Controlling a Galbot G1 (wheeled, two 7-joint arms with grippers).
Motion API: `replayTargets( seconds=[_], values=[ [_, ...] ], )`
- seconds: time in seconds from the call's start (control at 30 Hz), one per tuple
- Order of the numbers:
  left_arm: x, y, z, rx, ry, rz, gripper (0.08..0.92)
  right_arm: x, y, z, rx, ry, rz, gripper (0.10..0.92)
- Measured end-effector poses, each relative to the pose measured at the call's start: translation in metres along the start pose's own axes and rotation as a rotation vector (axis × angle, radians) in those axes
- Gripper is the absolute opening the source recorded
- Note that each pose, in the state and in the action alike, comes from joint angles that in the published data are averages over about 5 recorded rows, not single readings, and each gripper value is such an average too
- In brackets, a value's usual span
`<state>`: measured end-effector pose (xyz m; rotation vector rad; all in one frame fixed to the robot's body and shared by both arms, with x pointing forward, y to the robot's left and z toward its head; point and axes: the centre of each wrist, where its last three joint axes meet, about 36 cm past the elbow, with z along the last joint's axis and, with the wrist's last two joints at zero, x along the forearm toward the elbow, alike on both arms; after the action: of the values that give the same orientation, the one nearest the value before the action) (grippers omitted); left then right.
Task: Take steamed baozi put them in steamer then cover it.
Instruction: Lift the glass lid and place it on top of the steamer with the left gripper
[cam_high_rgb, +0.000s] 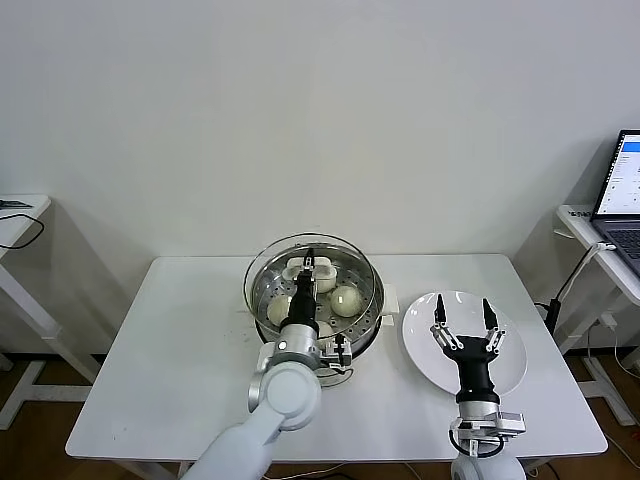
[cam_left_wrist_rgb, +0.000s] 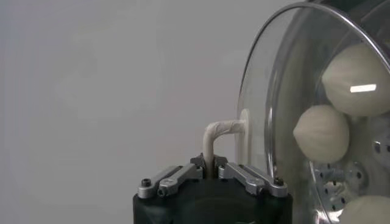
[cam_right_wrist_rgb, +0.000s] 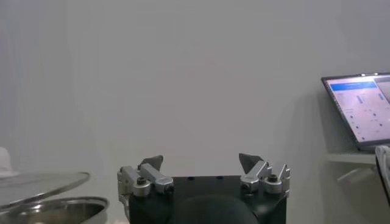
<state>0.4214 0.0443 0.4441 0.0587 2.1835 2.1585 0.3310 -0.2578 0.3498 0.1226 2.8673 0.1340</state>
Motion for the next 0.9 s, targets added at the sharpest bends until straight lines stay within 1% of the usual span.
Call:
replayTargets(
  seconds=[0.43,0.9],
  values=[
    [-0.007,-0.008,-0.011,-0.001,0.016,0.018,0.186,0.0,0.002,0.004,0.005,0.008,-0.007,0.823],
    [-0.003,-0.012,-0.019,0.023,0.022,0.029,0.186,-0.001,0.003,0.008,0.01,0.011,-0.014,0.823]
  ],
)
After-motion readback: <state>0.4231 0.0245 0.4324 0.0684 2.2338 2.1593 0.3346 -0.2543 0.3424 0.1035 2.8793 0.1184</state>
